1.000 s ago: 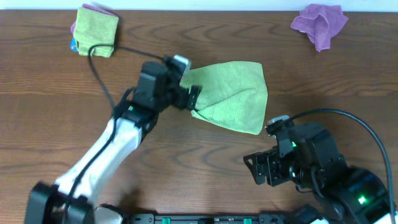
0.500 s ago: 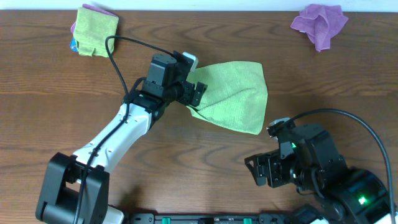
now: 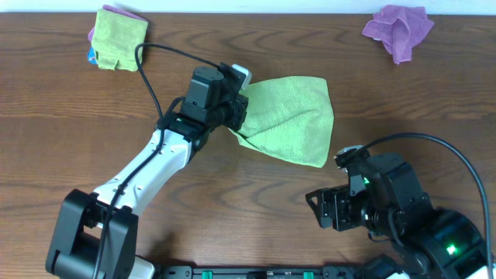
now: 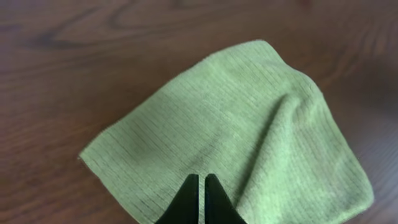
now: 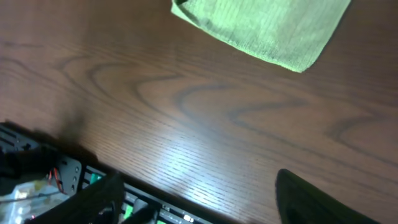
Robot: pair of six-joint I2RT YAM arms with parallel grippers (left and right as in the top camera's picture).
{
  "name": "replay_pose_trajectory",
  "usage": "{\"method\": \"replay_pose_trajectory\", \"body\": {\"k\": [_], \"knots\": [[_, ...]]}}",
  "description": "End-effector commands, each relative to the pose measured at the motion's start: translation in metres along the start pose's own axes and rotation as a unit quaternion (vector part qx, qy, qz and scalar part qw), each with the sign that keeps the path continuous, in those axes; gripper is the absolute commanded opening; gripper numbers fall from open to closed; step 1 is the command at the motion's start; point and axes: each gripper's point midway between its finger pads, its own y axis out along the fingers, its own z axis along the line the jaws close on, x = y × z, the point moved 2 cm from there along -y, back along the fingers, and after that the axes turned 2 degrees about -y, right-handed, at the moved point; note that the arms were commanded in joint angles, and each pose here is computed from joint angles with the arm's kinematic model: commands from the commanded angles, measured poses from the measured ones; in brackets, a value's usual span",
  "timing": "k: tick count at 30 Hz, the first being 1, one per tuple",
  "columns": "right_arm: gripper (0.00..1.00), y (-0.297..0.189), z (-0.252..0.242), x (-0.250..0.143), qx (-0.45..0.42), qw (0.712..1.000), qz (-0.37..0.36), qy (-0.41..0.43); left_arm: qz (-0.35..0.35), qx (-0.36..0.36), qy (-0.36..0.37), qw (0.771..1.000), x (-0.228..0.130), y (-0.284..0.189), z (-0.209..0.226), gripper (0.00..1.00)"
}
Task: Fold the cloth
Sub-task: 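Reach the left gripper to the towel's left corner and grasp it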
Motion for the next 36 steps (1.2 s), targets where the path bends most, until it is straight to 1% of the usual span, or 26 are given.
{"method": "replay_pose_trajectory", "body": {"k": [1, 3, 4, 6, 12, 24, 36], "knots": [[0.71, -0.005, 0.0, 0.006, -0.005, 1.0, -0.016, 0.009, -0.001, 0.032, -0.017, 0.999, 0.002, 0.005, 0.01, 0.06], [0.69, -0.006, 0.001, 0.006, -0.005, 1.0, -0.017, 0.01, -0.004, 0.052, -0.02, 0.998, 0.002, 0.007, 0.017, 0.06], [0.68, -0.005, 0.001, 0.007, -0.004, 1.0, -0.018, 0.01, -0.007, 0.075, -0.02, 0.997, 0.002, 0.01, 0.025, 0.06], [0.69, -0.006, 0.002, 0.009, -0.002, 1.0, -0.023, 0.009, -0.011, 0.094, -0.02, 0.995, 0.0, 0.019, 0.034, 0.06], [0.78, -0.006, 0.004, 0.013, 0.002, 0.999, -0.033, 0.008, 0.009, 0.096, -0.032, 0.995, -0.019, 0.047, 0.042, 0.06], [0.78, 0.002, 0.001, 0.015, -0.012, 1.0, -0.02, 0.012, 0.024, 0.102, -0.038, 0.994, -0.017, 0.08, 0.056, 0.06], [0.77, 0.013, -0.001, 0.016, -0.023, 1.0, 0.001, 0.015, 0.054, 0.117, -0.054, 0.99, -0.033, 0.101, 0.08, 0.06]]}}
